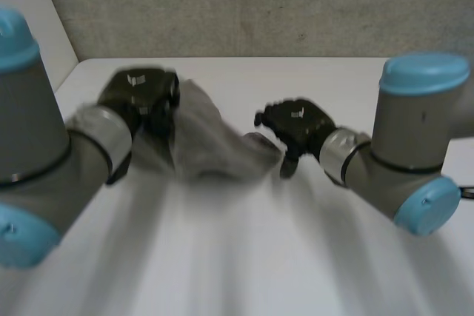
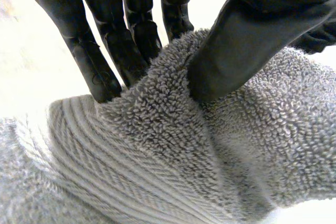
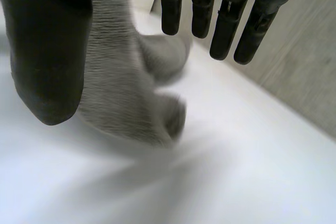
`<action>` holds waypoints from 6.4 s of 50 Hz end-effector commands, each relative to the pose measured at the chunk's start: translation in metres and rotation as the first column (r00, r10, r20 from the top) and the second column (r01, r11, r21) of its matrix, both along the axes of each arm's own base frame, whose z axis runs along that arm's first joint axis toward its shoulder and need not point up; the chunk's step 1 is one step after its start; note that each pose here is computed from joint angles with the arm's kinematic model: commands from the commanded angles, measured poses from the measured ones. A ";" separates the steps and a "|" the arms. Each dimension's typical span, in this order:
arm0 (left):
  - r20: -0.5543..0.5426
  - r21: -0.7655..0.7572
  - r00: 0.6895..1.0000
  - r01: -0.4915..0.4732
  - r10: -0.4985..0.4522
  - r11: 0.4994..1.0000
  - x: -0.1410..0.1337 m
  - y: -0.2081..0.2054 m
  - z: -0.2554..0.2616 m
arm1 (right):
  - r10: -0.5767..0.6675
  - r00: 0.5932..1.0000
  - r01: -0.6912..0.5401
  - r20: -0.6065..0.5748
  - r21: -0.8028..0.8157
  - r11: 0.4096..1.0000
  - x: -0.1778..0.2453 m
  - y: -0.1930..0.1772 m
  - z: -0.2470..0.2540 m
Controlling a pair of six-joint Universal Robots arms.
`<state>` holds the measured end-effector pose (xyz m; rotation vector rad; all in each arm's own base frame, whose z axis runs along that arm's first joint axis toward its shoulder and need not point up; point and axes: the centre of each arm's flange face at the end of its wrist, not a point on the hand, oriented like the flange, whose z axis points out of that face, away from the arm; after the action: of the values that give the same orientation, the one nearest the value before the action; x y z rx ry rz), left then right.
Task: Fold the towel.
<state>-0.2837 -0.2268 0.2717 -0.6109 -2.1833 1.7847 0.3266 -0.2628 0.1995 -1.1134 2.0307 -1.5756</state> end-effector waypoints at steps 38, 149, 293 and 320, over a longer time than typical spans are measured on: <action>0.013 0.079 0.998 0.060 -0.061 0.995 0.051 0.081 -0.035 | 0.014 1.000 -0.014 0.021 0.002 1.000 0.020 0.009 -0.082; 0.141 0.341 0.985 0.043 -0.097 0.939 0.020 -0.025 -0.107 | -0.095 0.995 0.091 0.025 0.123 0.988 -0.067 0.060 -0.073; 0.062 0.106 0.998 -0.001 -0.006 0.994 0.039 -0.002 -0.101 | -0.021 0.999 0.013 -0.043 -0.162 0.987 -0.042 0.034 -0.045; 0.082 0.177 0.984 0.141 -0.157 0.974 0.015 0.032 -0.127 | -0.021 0.999 0.013 -0.049 -0.158 0.987 -0.042 0.033 -0.048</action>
<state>-0.2690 -0.1931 0.1510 -0.8107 -2.2333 1.5210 0.2849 -0.2294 0.1527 -1.2039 1.9780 -1.7632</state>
